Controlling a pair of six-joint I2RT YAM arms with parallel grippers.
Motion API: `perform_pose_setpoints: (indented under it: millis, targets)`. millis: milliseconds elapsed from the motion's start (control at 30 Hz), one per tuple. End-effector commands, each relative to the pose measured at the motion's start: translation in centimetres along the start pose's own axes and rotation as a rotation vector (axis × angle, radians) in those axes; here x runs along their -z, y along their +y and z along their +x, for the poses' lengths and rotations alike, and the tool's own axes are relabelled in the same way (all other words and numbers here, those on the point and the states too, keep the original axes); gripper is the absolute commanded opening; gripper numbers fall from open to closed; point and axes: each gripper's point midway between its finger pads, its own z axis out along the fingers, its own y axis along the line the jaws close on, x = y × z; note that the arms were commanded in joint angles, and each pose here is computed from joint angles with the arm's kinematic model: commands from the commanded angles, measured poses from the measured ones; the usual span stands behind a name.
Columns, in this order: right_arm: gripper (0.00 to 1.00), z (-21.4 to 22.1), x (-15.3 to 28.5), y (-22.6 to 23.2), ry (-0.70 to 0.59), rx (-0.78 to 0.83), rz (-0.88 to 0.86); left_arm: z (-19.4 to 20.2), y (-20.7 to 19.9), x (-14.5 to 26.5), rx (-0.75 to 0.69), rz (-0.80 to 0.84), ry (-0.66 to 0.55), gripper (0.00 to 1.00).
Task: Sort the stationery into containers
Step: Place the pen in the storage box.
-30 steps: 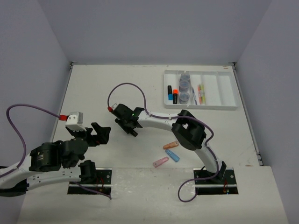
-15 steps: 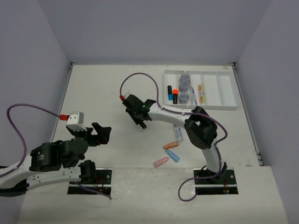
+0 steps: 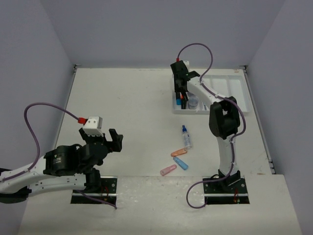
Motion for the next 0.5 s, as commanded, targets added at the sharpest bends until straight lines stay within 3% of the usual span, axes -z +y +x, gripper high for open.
perform_pose_setpoints:
  millis: [0, 100, 233, 300, 367, 467]
  targets:
    - [0.57, -0.8, 0.9, 0.7, -0.007, 0.009, -0.024, -1.0, -0.2, 0.3, 0.045, 0.024, -0.035, 1.00]
    - [0.70, -1.9, 2.9, 0.3, -0.037, -0.006, -0.043, -1.3, 0.0, 0.5, 0.064, 0.036, -0.045, 1.00]
    - [0.73, -2.1, 7.1, -0.6, -0.055, -0.039, -0.079, -1.4, 0.1, 0.6, 0.073, 0.038, -0.048, 1.00]
    - [0.79, 1.5, 8.2, -1.0, 0.006, -0.034, -0.107, -1.4, 0.1, 0.6, 0.072, 0.037, -0.047, 1.00]
    - [0.99, 5.1, 10.8, -1.3, 0.049, -0.025, -0.201, -1.4, 0.1, 0.6, 0.075, 0.039, -0.047, 1.00]
    - [0.99, 9.6, 12.2, -2.7, 0.101, -0.037, -0.223, -1.4, 0.1, 0.7, 0.075, 0.042, -0.047, 1.00]
